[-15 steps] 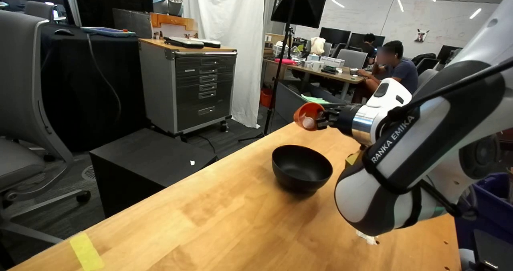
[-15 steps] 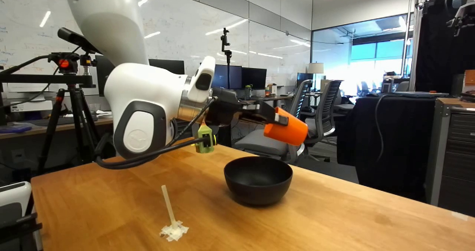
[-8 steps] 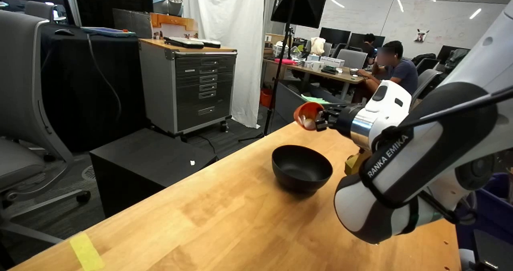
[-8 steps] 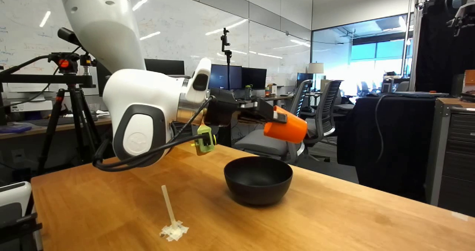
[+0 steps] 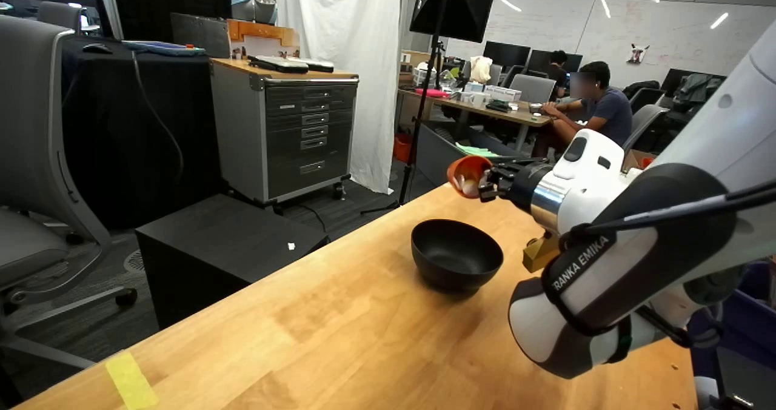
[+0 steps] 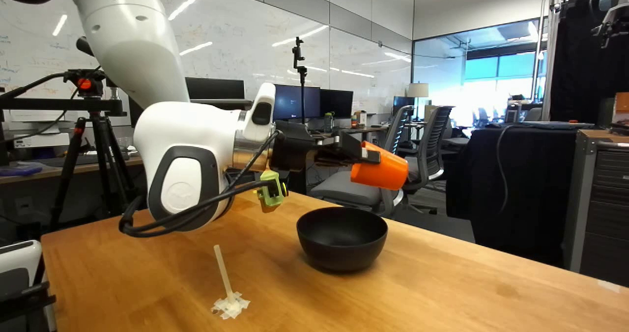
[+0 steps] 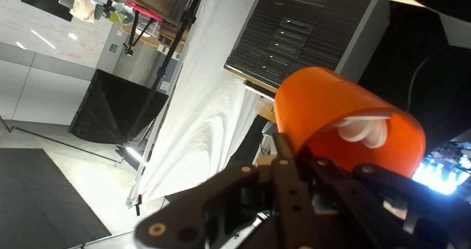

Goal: Pour the things in the orange cup into the bowl

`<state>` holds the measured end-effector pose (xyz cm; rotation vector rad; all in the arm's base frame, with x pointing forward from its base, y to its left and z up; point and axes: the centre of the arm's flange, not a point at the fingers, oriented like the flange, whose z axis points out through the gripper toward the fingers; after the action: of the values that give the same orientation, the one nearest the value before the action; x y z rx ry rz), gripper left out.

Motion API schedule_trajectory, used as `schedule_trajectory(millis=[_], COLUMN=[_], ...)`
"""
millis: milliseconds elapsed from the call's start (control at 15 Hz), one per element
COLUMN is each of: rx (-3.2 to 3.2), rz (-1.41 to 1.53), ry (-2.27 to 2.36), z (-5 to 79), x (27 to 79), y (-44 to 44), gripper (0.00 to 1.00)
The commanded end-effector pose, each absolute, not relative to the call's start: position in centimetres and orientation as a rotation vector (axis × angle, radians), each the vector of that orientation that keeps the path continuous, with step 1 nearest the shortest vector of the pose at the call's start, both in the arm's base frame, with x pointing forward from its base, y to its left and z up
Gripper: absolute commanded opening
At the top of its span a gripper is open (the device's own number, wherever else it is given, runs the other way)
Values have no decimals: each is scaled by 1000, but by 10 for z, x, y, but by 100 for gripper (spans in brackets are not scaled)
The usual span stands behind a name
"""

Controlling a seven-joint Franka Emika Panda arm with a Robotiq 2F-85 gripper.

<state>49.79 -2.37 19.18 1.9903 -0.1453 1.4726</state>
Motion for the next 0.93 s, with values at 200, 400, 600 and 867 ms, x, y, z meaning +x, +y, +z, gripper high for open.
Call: schedule_trajectory(millis=[200, 400, 600, 867], rx=[1883, 1867, 1852, 1827], rz=[1527, 1533, 1542, 1543], ry=[-145, -138, -122, -111], z=[186, 182, 178, 172], x=[493, 492, 492, 493], y=[-22, -19, -17, -18], gripper=[4, 4, 4, 4])
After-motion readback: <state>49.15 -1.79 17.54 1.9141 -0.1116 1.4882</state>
